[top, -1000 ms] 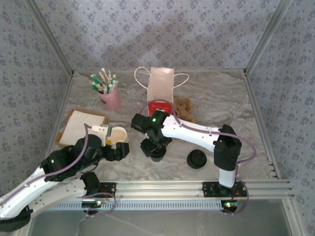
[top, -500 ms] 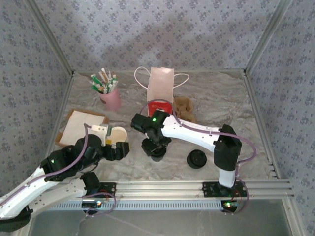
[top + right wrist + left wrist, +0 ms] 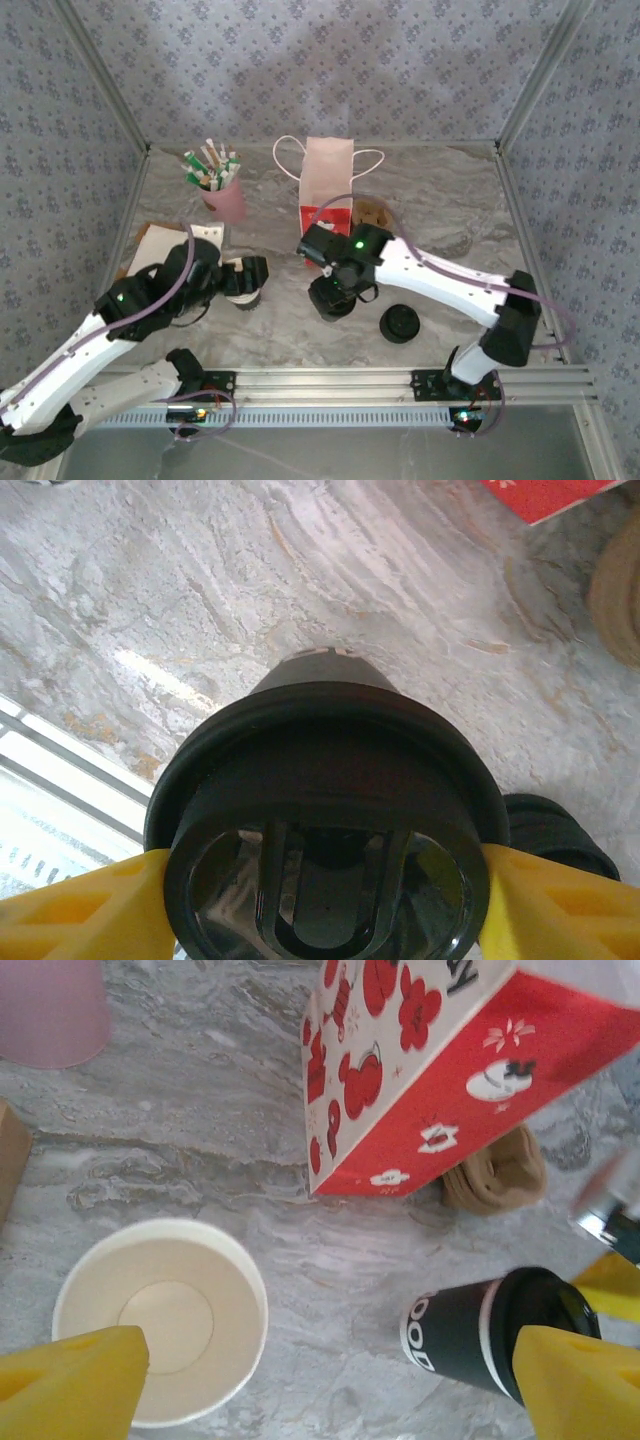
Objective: Pack the takeout coffee
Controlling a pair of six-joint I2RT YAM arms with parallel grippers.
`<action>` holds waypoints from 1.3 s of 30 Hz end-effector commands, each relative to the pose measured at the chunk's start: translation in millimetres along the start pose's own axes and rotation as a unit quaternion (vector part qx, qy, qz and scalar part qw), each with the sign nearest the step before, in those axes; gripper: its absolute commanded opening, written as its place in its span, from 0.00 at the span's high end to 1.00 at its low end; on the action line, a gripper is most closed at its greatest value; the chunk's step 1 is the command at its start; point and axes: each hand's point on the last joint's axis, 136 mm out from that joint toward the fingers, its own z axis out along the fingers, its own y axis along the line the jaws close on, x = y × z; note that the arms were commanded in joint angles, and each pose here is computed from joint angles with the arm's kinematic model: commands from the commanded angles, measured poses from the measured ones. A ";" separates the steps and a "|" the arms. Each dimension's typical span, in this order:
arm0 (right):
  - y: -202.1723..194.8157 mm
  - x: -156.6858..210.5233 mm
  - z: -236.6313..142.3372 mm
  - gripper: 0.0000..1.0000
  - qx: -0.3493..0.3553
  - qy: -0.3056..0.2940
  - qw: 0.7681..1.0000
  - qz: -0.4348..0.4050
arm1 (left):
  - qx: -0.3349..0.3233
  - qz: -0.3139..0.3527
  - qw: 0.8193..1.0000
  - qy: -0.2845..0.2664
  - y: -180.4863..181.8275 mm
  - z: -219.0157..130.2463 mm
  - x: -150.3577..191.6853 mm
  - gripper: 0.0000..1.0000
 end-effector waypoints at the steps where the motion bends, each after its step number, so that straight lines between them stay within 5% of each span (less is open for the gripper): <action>1: -12.7 9.3 -20.6 0.28 -0.012 -0.025 0.999 0.025 | 0.027 0.004 1.000 0.015 -19.3 2.7 -21.0 0.09; 12: -42.1 30.6 -75.4 0.28 -0.059 -0.101 0.991 0.065 | 0.005 0.033 0.997 0.073 -64.9 62.8 -85.4 0.30; 27: -54.2 51.7 -89.8 0.29 -0.082 -0.126 0.985 0.083 | -0.085 0.060 0.987 0.122 -71.8 135.3 -114.1 0.73; 33: -58.4 59.4 -91.9 0.29 -0.086 -0.131 0.984 0.089 | -0.086 0.056 0.985 0.140 -76.5 135.4 -108.9 0.98; 39: -60.3 65.2 -96.2 0.29 -0.092 -0.139 0.982 0.092 | -0.085 0.059 0.984 0.143 -89.6 115.4 -101.7 1.00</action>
